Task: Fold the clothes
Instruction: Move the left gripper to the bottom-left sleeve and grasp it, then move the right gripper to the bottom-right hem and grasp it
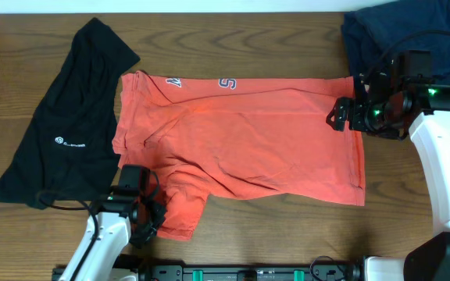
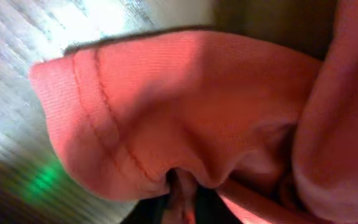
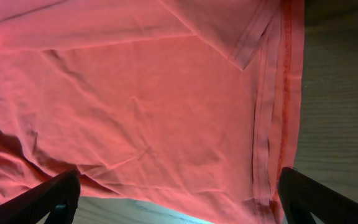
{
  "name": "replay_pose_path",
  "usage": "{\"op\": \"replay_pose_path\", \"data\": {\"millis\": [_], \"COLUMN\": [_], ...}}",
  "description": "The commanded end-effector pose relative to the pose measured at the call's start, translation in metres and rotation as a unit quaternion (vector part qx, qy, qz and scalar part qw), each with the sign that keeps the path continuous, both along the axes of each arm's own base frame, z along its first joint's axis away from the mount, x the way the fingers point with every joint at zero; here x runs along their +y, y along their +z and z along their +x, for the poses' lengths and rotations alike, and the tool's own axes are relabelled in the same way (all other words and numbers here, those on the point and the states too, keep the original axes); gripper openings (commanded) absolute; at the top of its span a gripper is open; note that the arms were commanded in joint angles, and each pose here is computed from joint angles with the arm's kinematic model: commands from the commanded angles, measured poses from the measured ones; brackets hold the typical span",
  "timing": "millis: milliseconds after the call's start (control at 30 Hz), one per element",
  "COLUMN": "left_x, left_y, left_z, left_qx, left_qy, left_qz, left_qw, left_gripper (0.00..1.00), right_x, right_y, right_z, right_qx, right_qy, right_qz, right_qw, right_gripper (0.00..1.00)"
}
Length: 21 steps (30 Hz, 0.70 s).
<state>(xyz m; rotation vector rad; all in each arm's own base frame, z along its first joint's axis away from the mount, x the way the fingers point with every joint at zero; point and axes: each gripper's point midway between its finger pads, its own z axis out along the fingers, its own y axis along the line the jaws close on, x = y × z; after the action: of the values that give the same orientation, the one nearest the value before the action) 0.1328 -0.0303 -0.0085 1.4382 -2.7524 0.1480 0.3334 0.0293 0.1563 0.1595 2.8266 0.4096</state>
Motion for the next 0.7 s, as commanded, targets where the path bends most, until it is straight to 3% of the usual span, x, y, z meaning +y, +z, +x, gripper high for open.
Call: {"op": "replay_pose_path", "data": {"millis": [0,100,300,667], "left_x": [0.005,0.004,-0.013,-0.005], "left_y": [-0.014,-0.010,0.026,0.072], "left_z": [-0.018,-0.012,0.027,0.069], "left_qx": [0.038,0.026,-0.045,-0.147], "left_qy": [0.003,-0.017,-0.088,-0.121], "left_qz": [0.014,0.011,-0.029,0.010], "left_qw": [0.999,0.999,0.995,0.982], "left_gripper": [0.06,0.06,0.06,0.06], "right_x": [0.005,0.005,0.006,-0.015], "right_y": [0.002,0.001,-0.001,-0.035], "right_z": [-0.002,-0.003,-0.012,-0.079], "right_qx": [-0.002,0.000,0.025,0.184], "right_qy": [0.011,0.011,-0.009,-0.107], "right_qz": [0.004,0.004,0.012,-0.041], "right_qw": [1.000,1.000,1.000,0.976], "right_gripper": [0.99,0.99,0.93,0.83]}}
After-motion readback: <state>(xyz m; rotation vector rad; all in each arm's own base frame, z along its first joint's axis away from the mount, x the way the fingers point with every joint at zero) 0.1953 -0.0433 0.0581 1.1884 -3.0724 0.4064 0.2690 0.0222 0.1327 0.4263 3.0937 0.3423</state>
